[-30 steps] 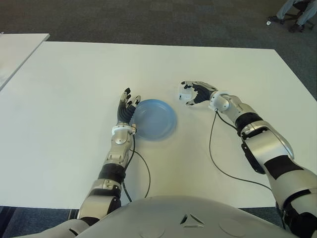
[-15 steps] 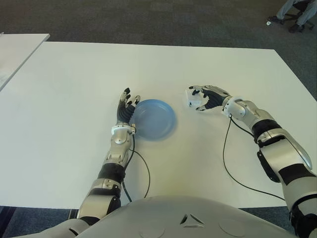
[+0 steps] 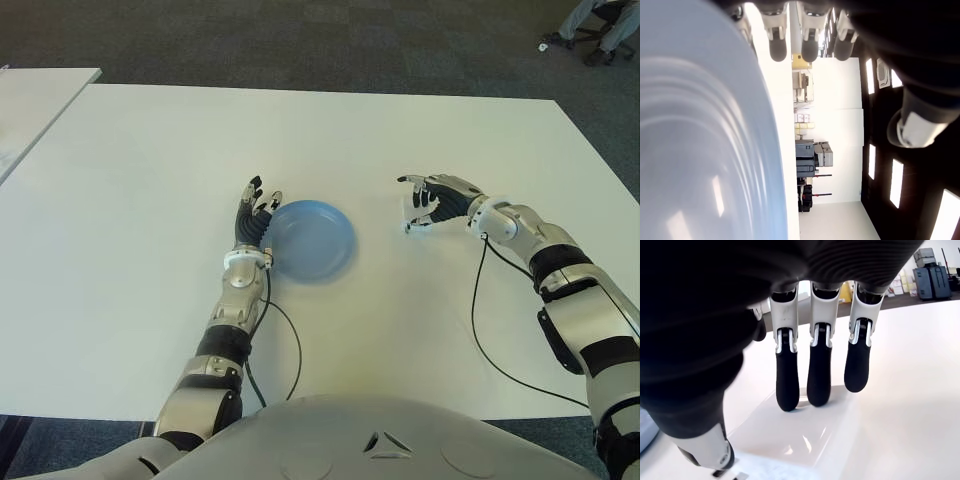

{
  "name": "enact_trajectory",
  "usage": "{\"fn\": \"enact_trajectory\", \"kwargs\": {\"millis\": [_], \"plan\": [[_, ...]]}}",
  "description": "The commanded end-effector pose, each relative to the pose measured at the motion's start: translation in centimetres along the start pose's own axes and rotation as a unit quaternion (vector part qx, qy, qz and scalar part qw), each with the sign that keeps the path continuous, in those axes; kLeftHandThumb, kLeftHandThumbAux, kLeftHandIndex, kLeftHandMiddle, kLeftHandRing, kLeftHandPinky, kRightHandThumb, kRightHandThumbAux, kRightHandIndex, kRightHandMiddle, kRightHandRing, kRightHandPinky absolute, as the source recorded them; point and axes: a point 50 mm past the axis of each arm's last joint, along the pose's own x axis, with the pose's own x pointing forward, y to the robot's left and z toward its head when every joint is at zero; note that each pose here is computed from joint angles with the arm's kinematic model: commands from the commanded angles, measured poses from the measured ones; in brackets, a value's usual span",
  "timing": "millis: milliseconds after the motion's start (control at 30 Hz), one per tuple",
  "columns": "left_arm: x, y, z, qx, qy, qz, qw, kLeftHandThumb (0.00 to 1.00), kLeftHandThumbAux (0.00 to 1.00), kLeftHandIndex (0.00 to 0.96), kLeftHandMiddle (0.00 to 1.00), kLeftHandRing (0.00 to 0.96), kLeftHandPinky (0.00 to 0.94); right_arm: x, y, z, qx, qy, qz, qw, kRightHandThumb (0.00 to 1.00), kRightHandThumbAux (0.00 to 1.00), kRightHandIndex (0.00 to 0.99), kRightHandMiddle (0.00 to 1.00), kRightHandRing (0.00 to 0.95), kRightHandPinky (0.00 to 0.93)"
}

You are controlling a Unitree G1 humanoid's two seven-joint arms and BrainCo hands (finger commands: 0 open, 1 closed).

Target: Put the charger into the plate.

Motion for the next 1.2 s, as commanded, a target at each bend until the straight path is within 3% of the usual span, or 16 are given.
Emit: {"fn": "enact_trajectory", "kwargs": {"millis": [33, 300, 900, 1200], "plan": [[-0.6, 0.3, -1.5, 0.002, 0.039, -0.002, 0.999, 0.0, 0.515, 0.0, 0.024, 0.0, 0.0, -1.7, 4.4, -0.7, 0.018, 0.01, 0.089, 0.996, 0.0, 0.762, 0.026, 0.376, 0.457, 0.426], [-0.5, 0.5, -1.6, 0.003, 0.038, 0.003, 0.999, 0.0, 0.51, 0.0, 0.026, 0.0, 0.0, -2.4, 5.1, -0.7, 0.053, 0.008, 0.069, 0.996, 0.0, 0.78, 0.01, 0.25, 0.306, 0.284], [-0.4, 0.5, -1.6, 0.002, 0.04, 0.004, 0.999, 0.0, 0.52, 0.0, 0.027, 0.0, 0.0, -3.0, 5.3, -0.6, 0.077, -0.001, 0.034, 0.996, 0.0, 0.775, 0.004, 0.163, 0.182, 0.123], [-0.4, 0.5, -1.7, 0.001, 0.041, 0.003, 0.999, 0.0, 0.518, 0.0, 0.026, 0.0, 0.0, -3.0, 4.5, 0.0, 0.121, -0.041, -0.037, 0.991, 0.0, 0.768, 0.0, 0.064, 0.078, 0.072]]}}
